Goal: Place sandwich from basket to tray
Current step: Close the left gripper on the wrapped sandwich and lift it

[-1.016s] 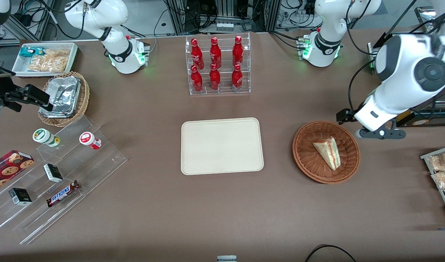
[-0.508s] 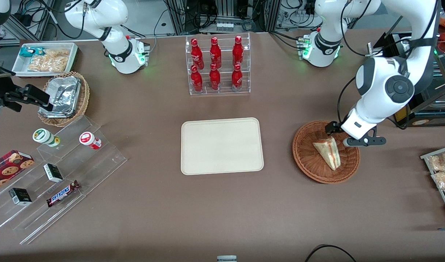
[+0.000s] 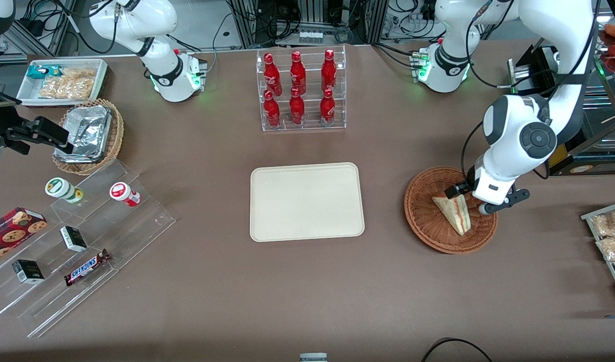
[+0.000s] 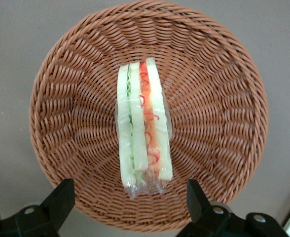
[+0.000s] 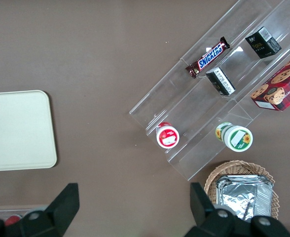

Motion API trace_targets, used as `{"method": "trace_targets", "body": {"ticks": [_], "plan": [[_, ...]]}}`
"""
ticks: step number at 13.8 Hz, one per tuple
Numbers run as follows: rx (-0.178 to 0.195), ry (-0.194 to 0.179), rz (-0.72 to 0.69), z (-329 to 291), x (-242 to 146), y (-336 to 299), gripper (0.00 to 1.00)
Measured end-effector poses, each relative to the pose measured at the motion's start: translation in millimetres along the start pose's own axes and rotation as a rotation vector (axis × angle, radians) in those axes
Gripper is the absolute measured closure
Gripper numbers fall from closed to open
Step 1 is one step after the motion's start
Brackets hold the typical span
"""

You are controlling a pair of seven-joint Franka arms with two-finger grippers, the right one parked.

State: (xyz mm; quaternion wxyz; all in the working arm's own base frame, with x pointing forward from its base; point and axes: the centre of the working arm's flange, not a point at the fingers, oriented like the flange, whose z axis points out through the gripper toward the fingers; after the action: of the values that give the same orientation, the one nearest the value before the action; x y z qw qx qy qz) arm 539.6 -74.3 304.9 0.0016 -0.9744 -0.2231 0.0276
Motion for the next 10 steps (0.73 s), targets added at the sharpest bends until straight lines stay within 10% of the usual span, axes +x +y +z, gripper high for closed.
{"method": "trace_targets", "body": {"ticks": [6, 10], "plan": [[-0.021, 0.002, -0.099, 53.0, 9.1, 6.6, 0.00], [-0.013, -0.013, -0.102, 54.1, 13.8, 9.4, 0.44]]}}
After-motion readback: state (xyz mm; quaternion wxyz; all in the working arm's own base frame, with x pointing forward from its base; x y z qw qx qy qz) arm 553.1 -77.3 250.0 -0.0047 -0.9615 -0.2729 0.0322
